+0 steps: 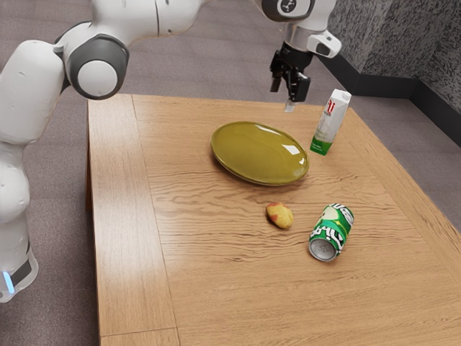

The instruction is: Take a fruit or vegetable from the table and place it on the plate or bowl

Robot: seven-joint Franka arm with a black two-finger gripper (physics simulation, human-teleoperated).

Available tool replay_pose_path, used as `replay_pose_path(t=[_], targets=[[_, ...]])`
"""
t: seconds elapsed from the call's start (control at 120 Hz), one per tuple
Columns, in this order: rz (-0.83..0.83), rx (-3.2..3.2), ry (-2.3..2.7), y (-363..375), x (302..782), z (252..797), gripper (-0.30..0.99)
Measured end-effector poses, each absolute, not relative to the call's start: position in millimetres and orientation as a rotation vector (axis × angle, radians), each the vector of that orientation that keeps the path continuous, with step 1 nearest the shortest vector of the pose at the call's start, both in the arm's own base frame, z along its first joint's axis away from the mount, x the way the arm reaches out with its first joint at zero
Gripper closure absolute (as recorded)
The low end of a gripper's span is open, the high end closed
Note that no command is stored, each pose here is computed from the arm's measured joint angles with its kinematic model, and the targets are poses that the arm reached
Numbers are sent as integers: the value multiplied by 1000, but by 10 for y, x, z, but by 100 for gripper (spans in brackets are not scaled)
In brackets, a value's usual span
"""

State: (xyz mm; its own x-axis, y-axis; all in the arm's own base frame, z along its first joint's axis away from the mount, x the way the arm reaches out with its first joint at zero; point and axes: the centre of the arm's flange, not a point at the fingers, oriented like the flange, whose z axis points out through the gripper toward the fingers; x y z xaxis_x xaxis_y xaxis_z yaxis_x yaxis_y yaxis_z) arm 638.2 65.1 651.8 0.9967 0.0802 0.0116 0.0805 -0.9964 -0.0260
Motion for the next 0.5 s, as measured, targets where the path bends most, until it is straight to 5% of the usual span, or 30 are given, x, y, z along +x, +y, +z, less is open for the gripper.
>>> replay_pose_path(t=[0.225, 0.5], targets=[[-108, -3131, -61, 373, 6105, 7002, 0], [41, -3145, 462, -263, 6407, 6251, 0]])
